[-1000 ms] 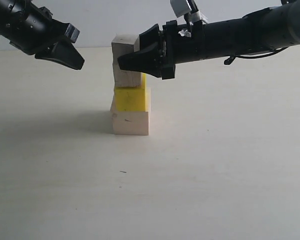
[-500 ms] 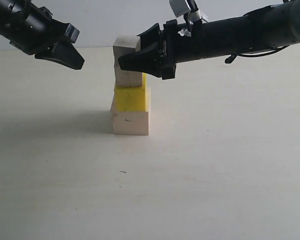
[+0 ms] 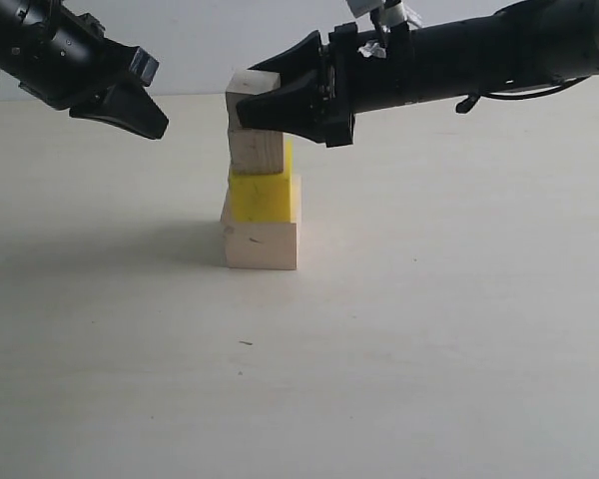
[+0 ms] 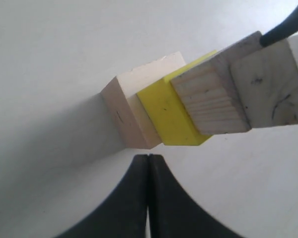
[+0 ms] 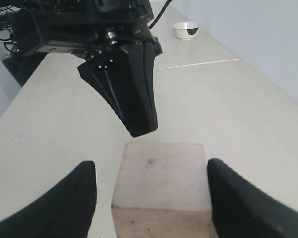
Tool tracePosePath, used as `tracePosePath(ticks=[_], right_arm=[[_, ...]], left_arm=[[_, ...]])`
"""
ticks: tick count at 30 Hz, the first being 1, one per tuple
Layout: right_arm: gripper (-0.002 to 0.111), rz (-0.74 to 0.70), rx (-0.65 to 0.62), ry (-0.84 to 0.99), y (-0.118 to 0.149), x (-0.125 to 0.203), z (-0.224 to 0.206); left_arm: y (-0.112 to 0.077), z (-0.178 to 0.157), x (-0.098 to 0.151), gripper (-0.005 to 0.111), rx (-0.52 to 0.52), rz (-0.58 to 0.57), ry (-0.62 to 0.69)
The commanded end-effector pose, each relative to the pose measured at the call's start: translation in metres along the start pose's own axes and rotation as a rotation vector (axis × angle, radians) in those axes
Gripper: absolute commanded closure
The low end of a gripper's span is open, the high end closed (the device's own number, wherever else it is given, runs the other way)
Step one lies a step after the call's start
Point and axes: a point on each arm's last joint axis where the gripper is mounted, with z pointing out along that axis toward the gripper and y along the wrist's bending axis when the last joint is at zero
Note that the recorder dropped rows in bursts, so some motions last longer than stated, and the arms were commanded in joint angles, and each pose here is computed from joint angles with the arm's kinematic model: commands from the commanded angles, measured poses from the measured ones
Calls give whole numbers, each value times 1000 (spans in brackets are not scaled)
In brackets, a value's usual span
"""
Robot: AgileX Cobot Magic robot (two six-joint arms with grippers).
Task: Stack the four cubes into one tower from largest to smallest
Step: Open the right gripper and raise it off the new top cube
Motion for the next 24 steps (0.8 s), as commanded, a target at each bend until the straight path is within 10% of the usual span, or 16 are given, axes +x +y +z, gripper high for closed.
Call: tracePosePath(ticks=[1, 12, 24], right_arm=[[47, -20, 16, -6, 2, -11, -5], [51, 67, 147, 28, 6, -43, -25], [108, 165, 245, 126, 13, -56, -38]], left_arm=[[-1, -3, 0, 107, 1, 4, -6], [-2, -3, 0, 107, 9, 0, -6], [-2, -3, 0, 107, 16, -6, -10]])
